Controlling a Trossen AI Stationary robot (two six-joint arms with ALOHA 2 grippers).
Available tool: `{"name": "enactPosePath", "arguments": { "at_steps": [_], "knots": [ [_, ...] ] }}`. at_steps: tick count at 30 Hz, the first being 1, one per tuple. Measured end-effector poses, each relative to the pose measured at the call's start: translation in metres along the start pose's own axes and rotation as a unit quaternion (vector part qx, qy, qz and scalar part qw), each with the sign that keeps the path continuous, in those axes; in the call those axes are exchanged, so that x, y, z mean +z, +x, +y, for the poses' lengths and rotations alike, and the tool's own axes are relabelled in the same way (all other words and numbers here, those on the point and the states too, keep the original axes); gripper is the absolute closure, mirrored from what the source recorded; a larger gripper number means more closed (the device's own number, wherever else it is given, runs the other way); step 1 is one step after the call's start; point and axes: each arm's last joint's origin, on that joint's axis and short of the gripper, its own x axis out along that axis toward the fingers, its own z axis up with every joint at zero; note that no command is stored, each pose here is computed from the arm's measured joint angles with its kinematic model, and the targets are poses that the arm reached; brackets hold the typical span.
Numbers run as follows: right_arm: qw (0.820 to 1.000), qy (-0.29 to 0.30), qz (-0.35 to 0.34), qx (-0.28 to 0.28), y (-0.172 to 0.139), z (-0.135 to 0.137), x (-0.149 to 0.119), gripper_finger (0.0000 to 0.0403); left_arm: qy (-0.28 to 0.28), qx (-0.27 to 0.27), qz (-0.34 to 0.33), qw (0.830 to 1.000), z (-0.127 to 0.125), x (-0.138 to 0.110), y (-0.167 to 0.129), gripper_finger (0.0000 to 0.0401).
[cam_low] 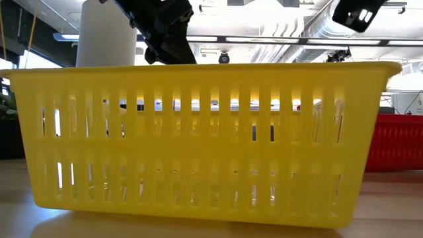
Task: Stack baskets by color
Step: Stack the bottom black bin on the stacked black bin
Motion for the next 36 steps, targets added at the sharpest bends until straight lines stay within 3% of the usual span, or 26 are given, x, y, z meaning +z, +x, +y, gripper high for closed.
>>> {"name": "enactPosePath", "arguments": {
  "at_steps": [8,18,24,36],
  "knots": [
    [0.994,-0.079,0.075,0.001,0.0,0.019,0.0,0.0306,0.001,0.0,0.001,1.0,0.0,0.0,0.0,0.0244],
    [0.971,-0.151,0.181,-0.028,0.026,0.036,-0.03,0.0306,0.002,0.001,0.005,1.0,0.0,-0.001,0.0,0.0244],
    [0.958,-0.172,0.225,-0.034,0.046,0.044,-0.045,0.0306,0.002,0.001,0.004,1.0,0.0,-0.001,0.0,0.0244],
    [0.949,-0.154,0.269,-0.05,0.068,0.044,-0.055,0.0306,0.005,0.001,0.004,1.0,0.0,-0.001,0.0,0.0244]
  ]
}}
